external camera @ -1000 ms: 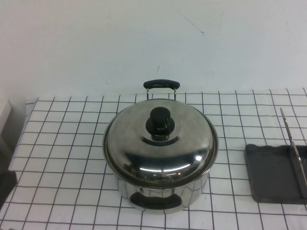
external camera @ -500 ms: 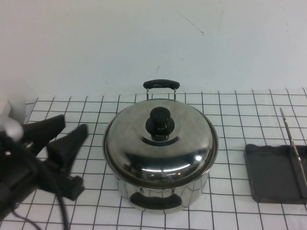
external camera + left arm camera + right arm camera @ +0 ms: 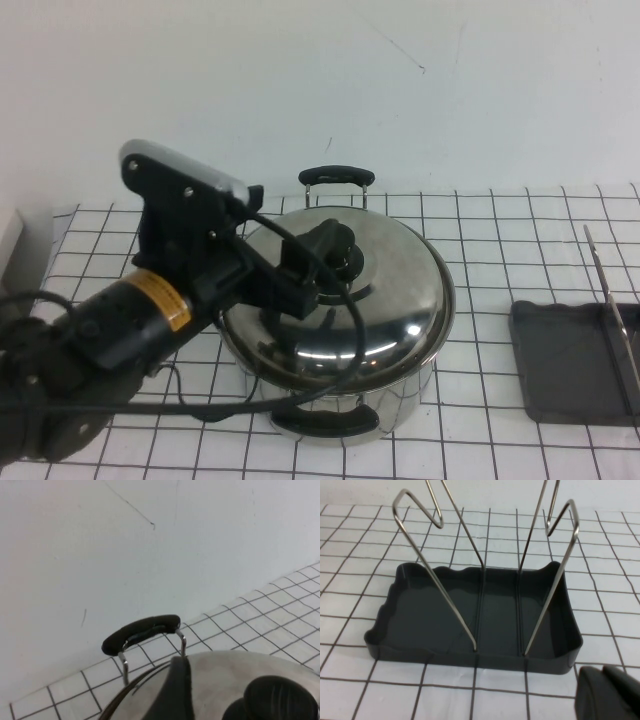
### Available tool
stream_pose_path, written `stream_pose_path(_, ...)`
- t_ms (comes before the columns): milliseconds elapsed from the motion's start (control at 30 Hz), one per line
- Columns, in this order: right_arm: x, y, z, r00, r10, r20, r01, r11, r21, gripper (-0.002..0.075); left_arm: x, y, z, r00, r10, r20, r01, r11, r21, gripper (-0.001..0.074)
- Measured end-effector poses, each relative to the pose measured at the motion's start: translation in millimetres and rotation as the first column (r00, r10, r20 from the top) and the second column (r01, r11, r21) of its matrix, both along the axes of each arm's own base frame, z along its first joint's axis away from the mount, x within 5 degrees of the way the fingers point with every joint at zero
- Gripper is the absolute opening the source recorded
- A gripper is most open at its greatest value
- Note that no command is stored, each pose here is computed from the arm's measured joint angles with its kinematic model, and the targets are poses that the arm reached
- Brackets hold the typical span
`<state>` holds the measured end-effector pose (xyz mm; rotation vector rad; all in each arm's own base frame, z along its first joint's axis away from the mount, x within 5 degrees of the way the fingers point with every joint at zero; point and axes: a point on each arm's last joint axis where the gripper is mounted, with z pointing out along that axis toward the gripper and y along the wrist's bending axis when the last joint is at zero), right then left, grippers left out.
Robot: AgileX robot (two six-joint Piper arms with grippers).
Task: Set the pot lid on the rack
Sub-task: Open the pot
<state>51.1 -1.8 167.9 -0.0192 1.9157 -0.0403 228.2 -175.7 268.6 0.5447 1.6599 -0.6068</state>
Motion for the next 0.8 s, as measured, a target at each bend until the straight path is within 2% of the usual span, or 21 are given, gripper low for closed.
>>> stream_pose_path(233, 0.0, 0.0, 0.0, 1.000, 0.000, 0.000, 0.000, 1.000, 0.000, -0.0003, 24.0, -23.2, -15.7, 0.998, -0.048, -0.030, 0.047, 0.998, -0.034, 0.0630)
stream_pose_path(567, 0.0, 0.0, 0.0, 1.000, 0.000, 0.000, 0.000, 1.000, 0.000, -0.0003, 36.7, -34.6, -42.0, 0.993, -0.060, -0.105, 0.055, 0.997, -0.051, 0.0614)
stream_pose_path(667, 0.0, 0.0, 0.0, 1.000, 0.000, 0.000, 0.000, 1.000, 0.000, -0.0003, 37.3, -35.1, -44.0, 0.992, -0.060, -0.114, 0.054, 0.997, -0.055, 0.0542)
stream_pose_path(800, 0.0, 0.0, 0.0, 1.000, 0.000, 0.000, 0.000, 1.000, 0.000, -0.0003, 36.8, -36.7, -43.5, 0.992, -0.071, -0.104, 0.066, 0.996, -0.058, 0.0352)
